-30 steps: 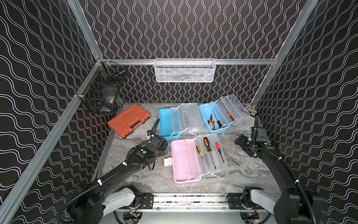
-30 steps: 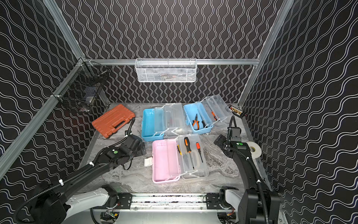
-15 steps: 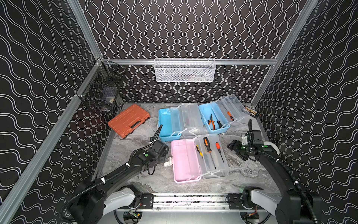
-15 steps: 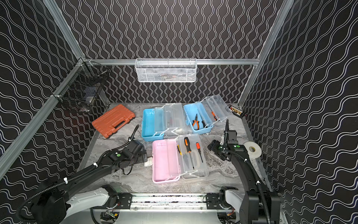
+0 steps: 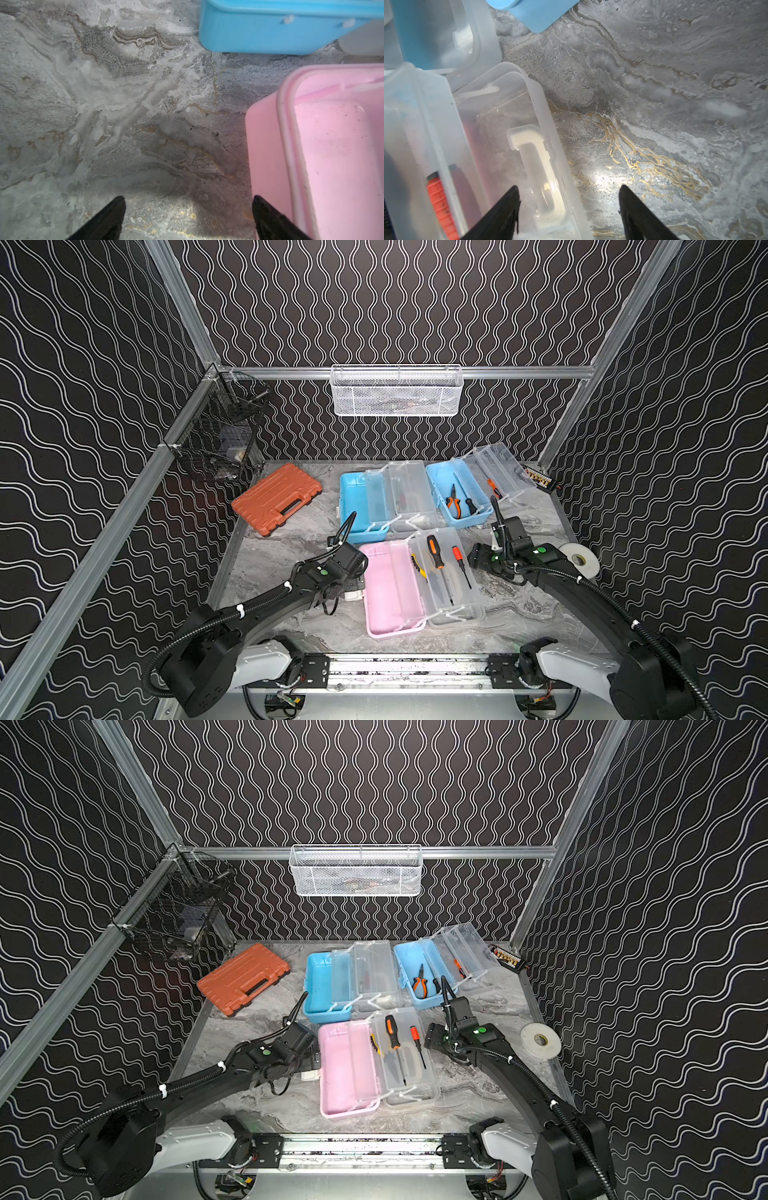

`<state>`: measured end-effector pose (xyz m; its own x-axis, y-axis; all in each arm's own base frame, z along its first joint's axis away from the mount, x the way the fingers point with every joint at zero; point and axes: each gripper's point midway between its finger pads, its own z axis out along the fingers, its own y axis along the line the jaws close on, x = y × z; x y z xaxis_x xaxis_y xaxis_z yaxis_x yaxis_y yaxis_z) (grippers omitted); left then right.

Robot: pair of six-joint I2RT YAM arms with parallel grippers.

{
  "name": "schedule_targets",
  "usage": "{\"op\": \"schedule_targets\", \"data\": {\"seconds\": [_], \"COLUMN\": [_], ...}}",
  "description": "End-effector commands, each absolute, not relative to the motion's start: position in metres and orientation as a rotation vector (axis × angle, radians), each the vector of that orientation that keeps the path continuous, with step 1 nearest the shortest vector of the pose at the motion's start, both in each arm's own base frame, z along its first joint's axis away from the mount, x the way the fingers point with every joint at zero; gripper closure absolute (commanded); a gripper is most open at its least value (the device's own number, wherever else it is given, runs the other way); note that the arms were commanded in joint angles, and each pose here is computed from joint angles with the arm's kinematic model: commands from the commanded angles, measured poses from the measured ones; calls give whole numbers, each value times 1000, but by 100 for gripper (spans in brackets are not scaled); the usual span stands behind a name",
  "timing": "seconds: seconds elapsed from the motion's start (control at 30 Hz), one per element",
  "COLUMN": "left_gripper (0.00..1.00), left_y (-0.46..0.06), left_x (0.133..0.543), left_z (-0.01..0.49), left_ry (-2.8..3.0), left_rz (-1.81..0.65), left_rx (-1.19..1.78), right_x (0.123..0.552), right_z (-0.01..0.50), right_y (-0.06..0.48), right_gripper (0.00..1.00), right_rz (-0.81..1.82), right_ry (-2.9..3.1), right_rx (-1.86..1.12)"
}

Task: Close toolboxes
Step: Close the toolbox lid.

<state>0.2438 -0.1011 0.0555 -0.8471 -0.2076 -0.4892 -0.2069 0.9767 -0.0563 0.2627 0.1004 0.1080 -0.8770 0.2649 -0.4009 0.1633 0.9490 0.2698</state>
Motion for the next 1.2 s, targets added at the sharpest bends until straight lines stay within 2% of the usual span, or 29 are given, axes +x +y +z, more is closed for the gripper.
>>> {"op": "schedule_targets", "data": {"seconds": [0.0, 0.43, 0.73, 1.17], "left_gripper": [1, 1, 1, 1], "left_y": [-110, -123, -125, -127], "left_x": [246, 247, 246, 245], "left_z": [54, 48, 49, 49], "left_ry": [2600, 2605, 2596, 2587], "left_rz": [-54, -50, -49, -57], "left_rx": [-305, -266, -257, -250], "right_x": [259, 254, 249, 239], "right_z": [113, 147, 159, 181], "right_y": [111, 161, 178, 210], "right_gripper": [23, 23, 23, 17], "right_rz": [342, 463, 396, 517], "right_ry": [2668, 2614, 2594, 2570], "right_rx": [278, 75, -18, -108]}}
